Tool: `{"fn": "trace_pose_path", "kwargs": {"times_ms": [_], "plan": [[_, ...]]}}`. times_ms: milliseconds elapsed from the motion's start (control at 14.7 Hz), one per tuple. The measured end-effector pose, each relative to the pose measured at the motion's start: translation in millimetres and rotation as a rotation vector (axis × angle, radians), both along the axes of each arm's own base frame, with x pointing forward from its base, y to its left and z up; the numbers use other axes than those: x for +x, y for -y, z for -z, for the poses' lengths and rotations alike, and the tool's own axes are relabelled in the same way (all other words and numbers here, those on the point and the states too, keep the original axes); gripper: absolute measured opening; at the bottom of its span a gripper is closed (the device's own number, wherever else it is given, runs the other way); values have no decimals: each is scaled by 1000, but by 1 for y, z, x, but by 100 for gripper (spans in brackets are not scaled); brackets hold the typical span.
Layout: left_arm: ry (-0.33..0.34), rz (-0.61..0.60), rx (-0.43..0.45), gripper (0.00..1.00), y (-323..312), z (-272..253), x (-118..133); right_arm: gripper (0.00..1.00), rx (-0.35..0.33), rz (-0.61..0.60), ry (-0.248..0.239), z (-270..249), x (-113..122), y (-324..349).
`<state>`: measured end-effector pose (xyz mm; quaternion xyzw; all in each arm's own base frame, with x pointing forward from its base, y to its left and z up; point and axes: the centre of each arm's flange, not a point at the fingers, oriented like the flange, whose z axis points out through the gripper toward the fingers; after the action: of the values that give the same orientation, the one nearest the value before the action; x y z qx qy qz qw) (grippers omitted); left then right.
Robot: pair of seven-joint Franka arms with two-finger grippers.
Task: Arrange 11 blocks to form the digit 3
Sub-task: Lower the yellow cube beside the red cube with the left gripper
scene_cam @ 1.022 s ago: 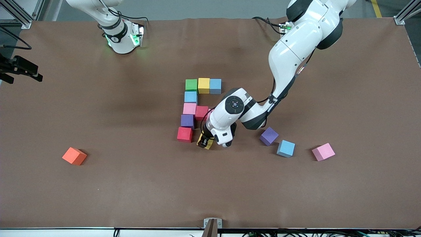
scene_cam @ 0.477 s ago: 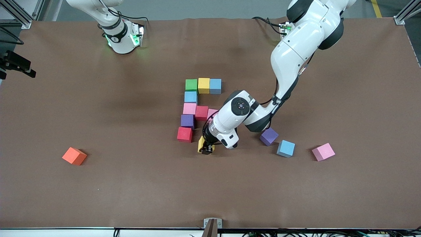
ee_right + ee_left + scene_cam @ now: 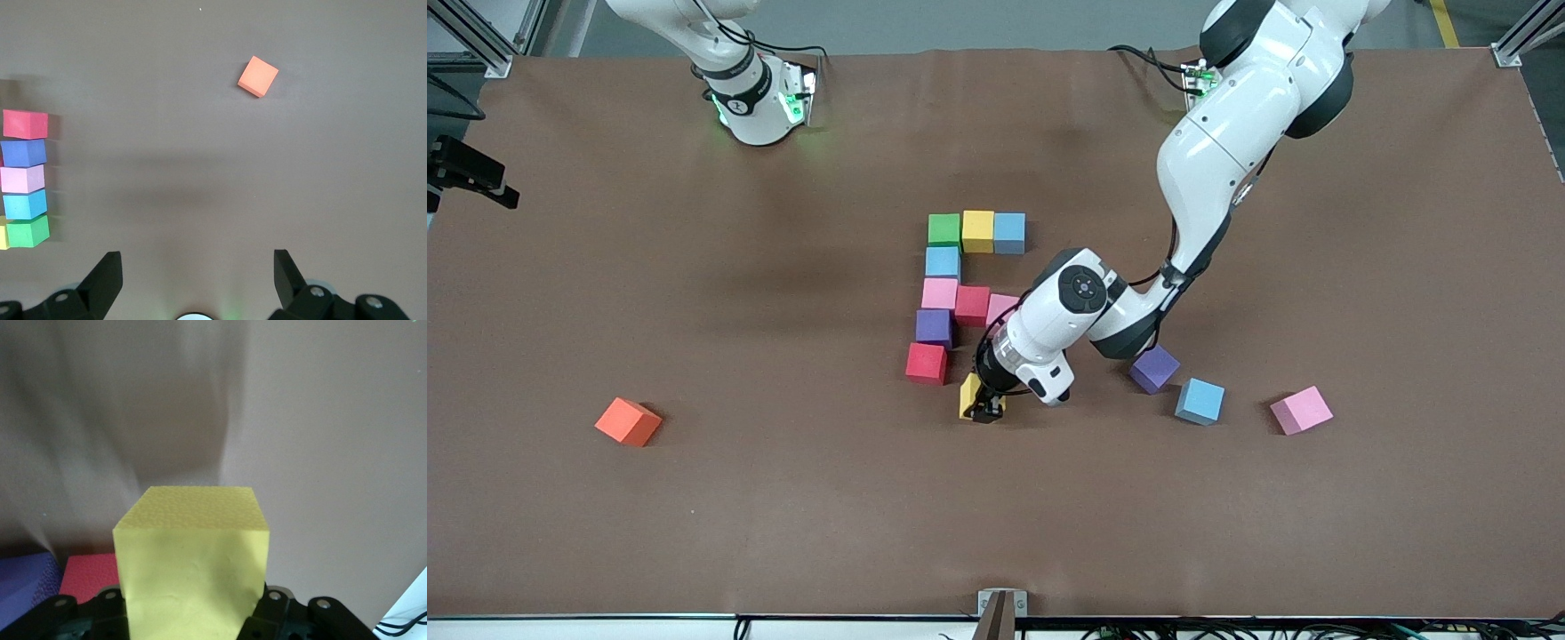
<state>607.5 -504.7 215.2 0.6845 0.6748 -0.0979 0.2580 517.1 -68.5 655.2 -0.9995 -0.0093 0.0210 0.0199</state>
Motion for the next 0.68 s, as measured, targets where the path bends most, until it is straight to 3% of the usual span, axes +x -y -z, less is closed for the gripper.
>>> {"fn": "trace_pose_path", "kwargs": {"times_ms": [681], "plan": [[-43, 37, 18, 59, 20, 27, -24, 100, 0, 12, -6, -10, -5, 6]]}}
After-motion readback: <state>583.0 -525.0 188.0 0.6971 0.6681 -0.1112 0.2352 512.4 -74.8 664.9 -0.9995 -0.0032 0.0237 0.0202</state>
